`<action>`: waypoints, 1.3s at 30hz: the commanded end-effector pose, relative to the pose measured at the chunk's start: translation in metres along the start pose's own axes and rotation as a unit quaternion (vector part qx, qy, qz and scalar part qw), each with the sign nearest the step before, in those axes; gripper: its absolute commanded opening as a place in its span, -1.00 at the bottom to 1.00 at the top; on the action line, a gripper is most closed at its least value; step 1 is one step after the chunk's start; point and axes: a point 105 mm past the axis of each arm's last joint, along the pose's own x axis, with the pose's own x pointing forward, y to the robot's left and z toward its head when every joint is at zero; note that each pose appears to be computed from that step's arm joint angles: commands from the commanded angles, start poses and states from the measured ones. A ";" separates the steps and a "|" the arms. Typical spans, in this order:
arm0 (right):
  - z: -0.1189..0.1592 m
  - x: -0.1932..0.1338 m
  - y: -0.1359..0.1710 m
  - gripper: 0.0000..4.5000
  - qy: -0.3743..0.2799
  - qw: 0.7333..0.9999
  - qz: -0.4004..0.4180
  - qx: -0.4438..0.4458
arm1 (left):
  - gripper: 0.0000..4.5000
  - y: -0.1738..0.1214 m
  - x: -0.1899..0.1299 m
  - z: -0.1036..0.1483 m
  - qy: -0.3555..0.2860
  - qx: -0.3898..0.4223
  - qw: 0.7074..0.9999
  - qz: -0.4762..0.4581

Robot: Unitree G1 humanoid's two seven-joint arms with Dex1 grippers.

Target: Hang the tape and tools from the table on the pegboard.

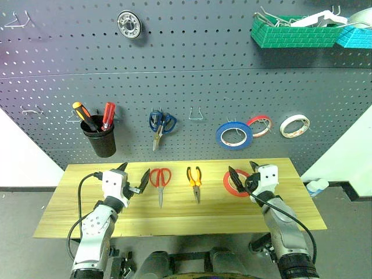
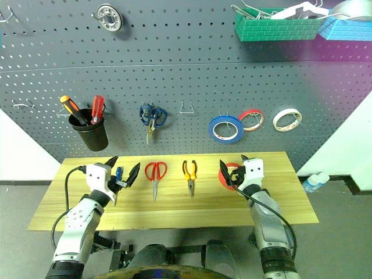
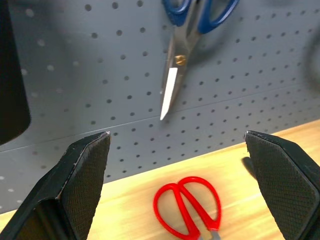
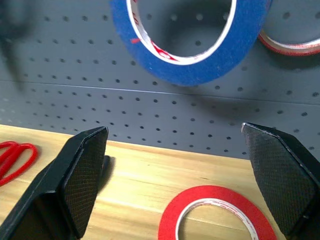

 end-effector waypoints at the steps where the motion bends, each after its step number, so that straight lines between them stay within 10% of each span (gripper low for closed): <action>1: 0.025 -0.009 0.001 1.00 -0.046 0.999 0.027 -0.009 | 0.99 0.001 -0.004 0.015 -0.022 0.004 1.000 -0.016; 27: 0.050 -0.045 0.022 1.00 -0.019 0.966 0.259 -0.015 | 0.99 0.009 -0.051 0.021 0.024 -0.057 0.979 -0.195; 39: 0.057 -0.042 0.006 1.00 -0.007 0.969 0.242 -0.050 | 0.99 0.012 -0.052 0.020 0.036 -0.086 0.977 -0.191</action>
